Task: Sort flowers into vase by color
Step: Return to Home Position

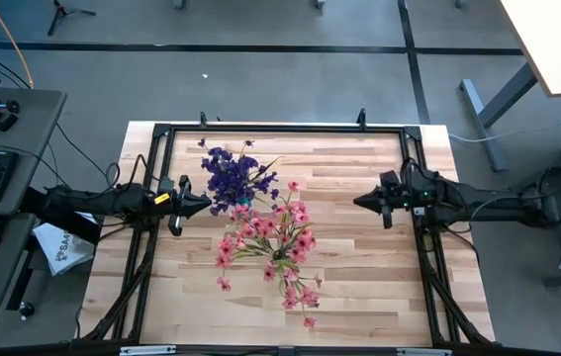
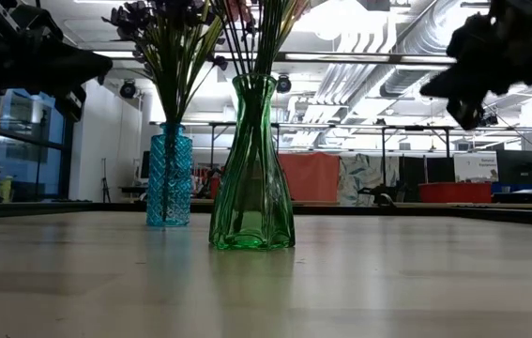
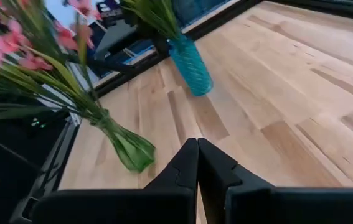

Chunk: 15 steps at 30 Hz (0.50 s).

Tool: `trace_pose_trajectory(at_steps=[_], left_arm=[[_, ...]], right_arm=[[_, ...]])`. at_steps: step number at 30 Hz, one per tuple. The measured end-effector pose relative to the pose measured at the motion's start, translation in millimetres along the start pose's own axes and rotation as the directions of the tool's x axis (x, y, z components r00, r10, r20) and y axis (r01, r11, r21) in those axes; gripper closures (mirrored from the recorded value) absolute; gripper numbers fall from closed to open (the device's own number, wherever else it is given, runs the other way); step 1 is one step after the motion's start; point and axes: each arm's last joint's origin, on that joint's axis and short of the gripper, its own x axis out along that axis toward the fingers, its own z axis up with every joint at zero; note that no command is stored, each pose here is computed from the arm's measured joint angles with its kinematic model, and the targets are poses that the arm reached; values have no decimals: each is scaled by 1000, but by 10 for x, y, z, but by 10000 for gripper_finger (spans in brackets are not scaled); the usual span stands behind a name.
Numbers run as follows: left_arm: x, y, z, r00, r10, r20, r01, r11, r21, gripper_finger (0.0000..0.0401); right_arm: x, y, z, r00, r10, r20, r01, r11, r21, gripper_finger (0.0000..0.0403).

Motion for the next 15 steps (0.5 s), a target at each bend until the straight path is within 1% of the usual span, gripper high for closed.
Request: trace_pose_trajectory(at_steps=[2,4,8,12,15], left_arm=[[0,0,0,1000,0,0,0,1000,0,401],[0,0,0,1000,0,0,0,1000,0,401],[0,0,0,1000,0,0,0,1000,0,401],[0,0,0,1000,0,0,0,1000,0,401],[0,0,0,1000,0,0,0,1000,0,401]], right_arm=[[-5,-53,-98,1000,-2,-1,2,1000,1,403],[-12,-90,-187,1000,19,-2,-19,1000,-17,403],[-25,-106,-277,990,118,77,-115,992,-51,403],[-24,-100,-362,954,231,192,-227,973,-42,403],[-26,-85,-432,931,292,220,-291,956,-36,403]])
